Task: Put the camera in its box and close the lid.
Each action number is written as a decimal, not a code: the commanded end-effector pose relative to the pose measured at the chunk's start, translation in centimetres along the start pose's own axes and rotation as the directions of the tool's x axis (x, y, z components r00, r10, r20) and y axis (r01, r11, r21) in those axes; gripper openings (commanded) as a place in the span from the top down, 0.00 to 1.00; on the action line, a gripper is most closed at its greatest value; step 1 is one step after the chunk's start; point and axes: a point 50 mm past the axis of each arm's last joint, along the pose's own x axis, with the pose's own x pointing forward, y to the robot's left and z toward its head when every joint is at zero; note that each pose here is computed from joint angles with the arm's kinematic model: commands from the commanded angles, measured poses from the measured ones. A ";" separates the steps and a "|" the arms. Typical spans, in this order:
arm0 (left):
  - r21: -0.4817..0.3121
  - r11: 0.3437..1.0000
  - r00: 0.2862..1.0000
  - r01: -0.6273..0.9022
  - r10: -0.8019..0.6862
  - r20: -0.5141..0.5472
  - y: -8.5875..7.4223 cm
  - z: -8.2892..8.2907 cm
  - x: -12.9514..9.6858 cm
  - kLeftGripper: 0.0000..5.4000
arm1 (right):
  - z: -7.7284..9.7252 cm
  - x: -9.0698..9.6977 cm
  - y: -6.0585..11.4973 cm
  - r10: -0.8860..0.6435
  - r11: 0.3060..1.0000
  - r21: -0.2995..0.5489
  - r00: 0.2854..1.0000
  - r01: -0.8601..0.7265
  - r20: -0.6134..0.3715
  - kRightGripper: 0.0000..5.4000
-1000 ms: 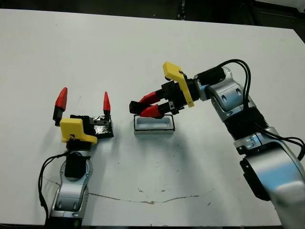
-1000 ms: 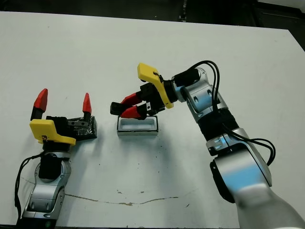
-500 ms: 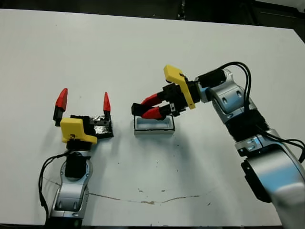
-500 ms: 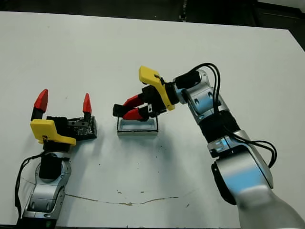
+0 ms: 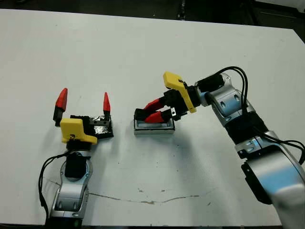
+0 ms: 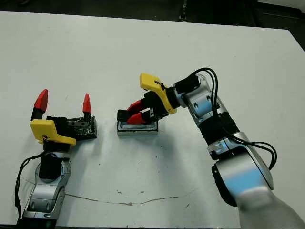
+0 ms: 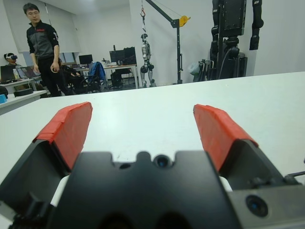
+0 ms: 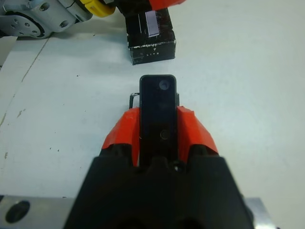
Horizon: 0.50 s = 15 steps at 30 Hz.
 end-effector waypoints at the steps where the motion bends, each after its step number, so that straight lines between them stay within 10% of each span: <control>1: 0.017 1.000 1.000 0.003 -0.002 -0.017 0.1 -0.4 -0.4 0.00 | -1.4 -0.5 0.2 -0.009 0.999 0.032 1.000 0.010 -0.020 0.69; 15: 0.014 1.000 1.000 0.000 0.001 -0.020 0.1 -0.4 -0.5 0.00 | -2.2 -0.7 0.6 -0.006 0.998 0.055 0.999 0.007 -0.033 0.69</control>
